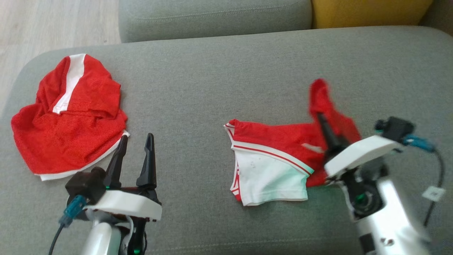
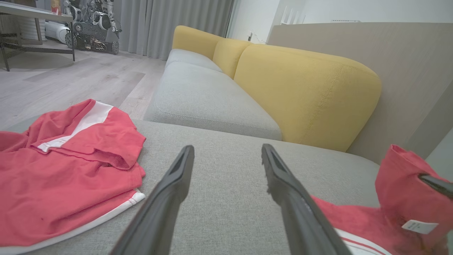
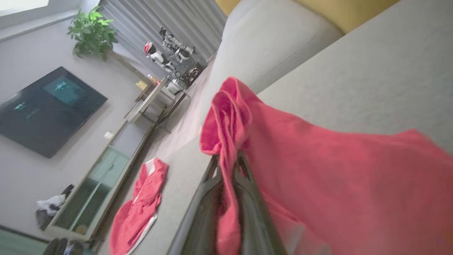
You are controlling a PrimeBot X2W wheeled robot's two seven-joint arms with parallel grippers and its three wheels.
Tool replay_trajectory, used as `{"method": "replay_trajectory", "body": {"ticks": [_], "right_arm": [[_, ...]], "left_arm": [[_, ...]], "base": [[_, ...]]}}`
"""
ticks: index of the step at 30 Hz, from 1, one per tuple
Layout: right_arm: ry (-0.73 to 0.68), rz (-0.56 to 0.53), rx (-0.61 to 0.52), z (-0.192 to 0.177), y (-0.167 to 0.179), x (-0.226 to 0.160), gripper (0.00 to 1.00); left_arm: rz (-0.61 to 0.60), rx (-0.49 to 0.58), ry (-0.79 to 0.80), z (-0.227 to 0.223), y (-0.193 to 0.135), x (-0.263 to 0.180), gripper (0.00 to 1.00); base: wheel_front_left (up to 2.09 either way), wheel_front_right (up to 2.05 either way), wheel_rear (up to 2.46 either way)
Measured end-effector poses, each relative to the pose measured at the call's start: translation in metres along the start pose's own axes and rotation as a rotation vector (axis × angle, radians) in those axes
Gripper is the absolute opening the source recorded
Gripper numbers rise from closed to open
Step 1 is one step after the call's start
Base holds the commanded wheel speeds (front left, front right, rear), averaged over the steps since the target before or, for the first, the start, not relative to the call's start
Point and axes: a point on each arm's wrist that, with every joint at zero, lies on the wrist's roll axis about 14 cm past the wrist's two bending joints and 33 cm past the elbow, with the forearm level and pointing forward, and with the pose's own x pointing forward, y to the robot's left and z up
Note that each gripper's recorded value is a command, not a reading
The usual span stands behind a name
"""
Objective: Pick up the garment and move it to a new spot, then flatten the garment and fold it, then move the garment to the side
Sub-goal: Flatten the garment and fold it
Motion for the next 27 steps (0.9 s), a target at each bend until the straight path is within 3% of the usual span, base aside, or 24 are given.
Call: {"method": "replay_trajectory", "body": {"ticks": [6, 15, 19, 20, 21, 27], "right_arm": [[0.040, 0.077, 0.038, -0.026, 0.025, 0.007, 0.00], [0.195, 0.113, 0.087, -0.099, 0.039, 0.017, 0.00], [0.205, 0.112, 0.114, -0.110, 0.041, 0.028, 0.00], [0.211, 0.117, 0.121, -0.112, 0.043, 0.030, 0.39], [0.225, 0.131, 0.123, -0.116, 0.047, 0.031, 1.00], [0.292, 0.174, 0.183, -0.137, 0.068, 0.029, 1.00]], "left_arm": [[0.017, 0.000, 0.007, -0.002, 0.006, -0.002, 1.00], [0.059, -0.010, 0.035, -0.012, 0.019, -0.005, 1.00], [0.073, -0.016, 0.048, -0.016, 0.023, -0.005, 1.00], [0.077, -0.016, 0.050, -0.017, 0.024, -0.005, 1.00], [0.079, -0.016, 0.053, -0.018, 0.025, -0.005, 1.00], [0.090, -0.013, 0.053, -0.018, 0.028, -0.004, 1.00]], "base": [[0.00, 0.00, 0.00], [0.00, 0.00, 0.00], [0.00, 0.00, 0.00], [0.00, 0.00, 0.00], [0.00, 0.00, 0.00], [0.00, 0.00, 0.00]]}}
